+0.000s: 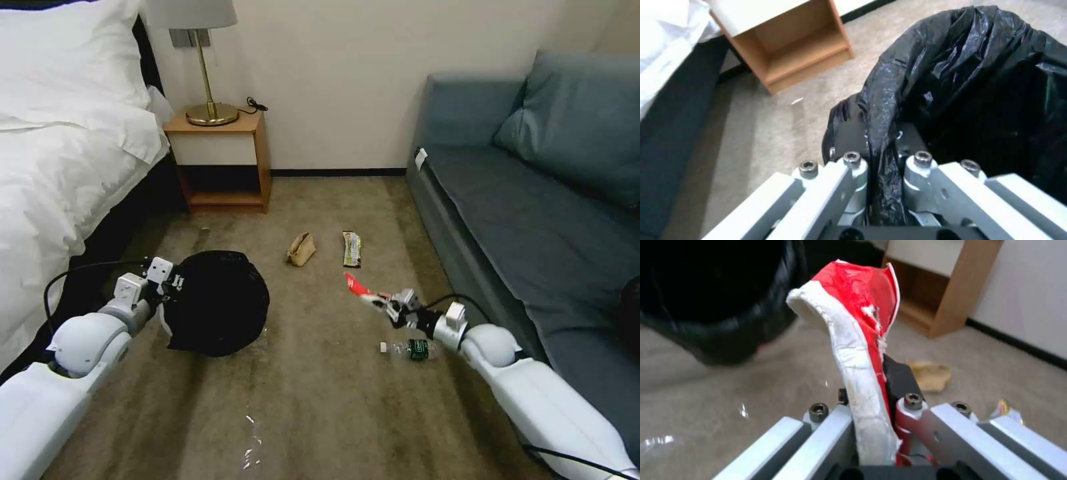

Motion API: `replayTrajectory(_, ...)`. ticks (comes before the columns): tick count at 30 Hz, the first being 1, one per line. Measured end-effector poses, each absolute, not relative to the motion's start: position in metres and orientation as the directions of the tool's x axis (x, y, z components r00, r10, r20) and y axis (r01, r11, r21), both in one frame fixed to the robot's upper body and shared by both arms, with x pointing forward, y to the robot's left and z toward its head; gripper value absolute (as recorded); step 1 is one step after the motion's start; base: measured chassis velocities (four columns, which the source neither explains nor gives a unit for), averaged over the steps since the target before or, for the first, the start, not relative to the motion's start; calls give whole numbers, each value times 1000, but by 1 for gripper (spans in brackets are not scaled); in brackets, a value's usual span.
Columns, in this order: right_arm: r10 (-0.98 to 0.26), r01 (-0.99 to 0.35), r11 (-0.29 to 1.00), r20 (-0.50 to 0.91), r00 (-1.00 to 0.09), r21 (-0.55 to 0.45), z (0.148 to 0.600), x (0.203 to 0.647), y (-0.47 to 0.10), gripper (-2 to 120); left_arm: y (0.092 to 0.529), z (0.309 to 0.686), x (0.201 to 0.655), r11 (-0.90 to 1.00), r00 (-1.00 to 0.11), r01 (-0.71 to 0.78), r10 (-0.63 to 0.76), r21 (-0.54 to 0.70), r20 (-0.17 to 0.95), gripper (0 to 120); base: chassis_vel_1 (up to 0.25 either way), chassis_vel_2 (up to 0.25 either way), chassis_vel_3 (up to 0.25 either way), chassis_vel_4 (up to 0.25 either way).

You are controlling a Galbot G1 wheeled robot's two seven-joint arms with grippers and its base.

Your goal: Pick up the trash bin, then pick up the garbage on the floor and place it into the trash bin.

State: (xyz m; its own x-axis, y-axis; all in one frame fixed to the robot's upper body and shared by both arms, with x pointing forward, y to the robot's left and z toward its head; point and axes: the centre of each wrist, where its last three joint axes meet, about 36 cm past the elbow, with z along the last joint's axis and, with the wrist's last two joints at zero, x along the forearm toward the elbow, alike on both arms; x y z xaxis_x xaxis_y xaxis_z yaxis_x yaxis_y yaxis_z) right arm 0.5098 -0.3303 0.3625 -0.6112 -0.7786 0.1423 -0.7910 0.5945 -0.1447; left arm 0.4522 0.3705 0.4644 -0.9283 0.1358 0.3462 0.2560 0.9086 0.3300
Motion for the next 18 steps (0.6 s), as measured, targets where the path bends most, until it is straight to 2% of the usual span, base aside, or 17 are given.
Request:
replayTrajectory(7, -816, -815, 563, 66, -575, -138, 387, 526, -296, 0, 357, 458, 459, 918, -927, 275, 173, 287, 334, 5, 0, 0, 0, 0)
replayTrajectory(9, -839, -834, 537, 26, -544, -124, 394, 539, -264, 0, 355, 455, 463, 920, -926, 279, 182, 276, 332, 5, 0, 0, 0, 0)
replayTrajectory(13, -850, -845, 522, 18, -527, -113, 394, 545, -246, 0, 354, 454, 464, 920, -926, 280, 183, 273, 331, 5, 0, 0, 0, 0)
replayTrajectory(15, -875, -872, 483, 1, -485, -79, 386, 550, -206, 0, 355, 453, 465, 921, -926, 283, 190, 269, 325, 5, 0, 0, 0, 0)
replayTrajectory(18, -888, -886, 460, -16, -460, -52, 380, 552, -179, 0, 356, 453, 466, 922, -927, 283, 192, 266, 321, 5, 0, 0, 0, 0)
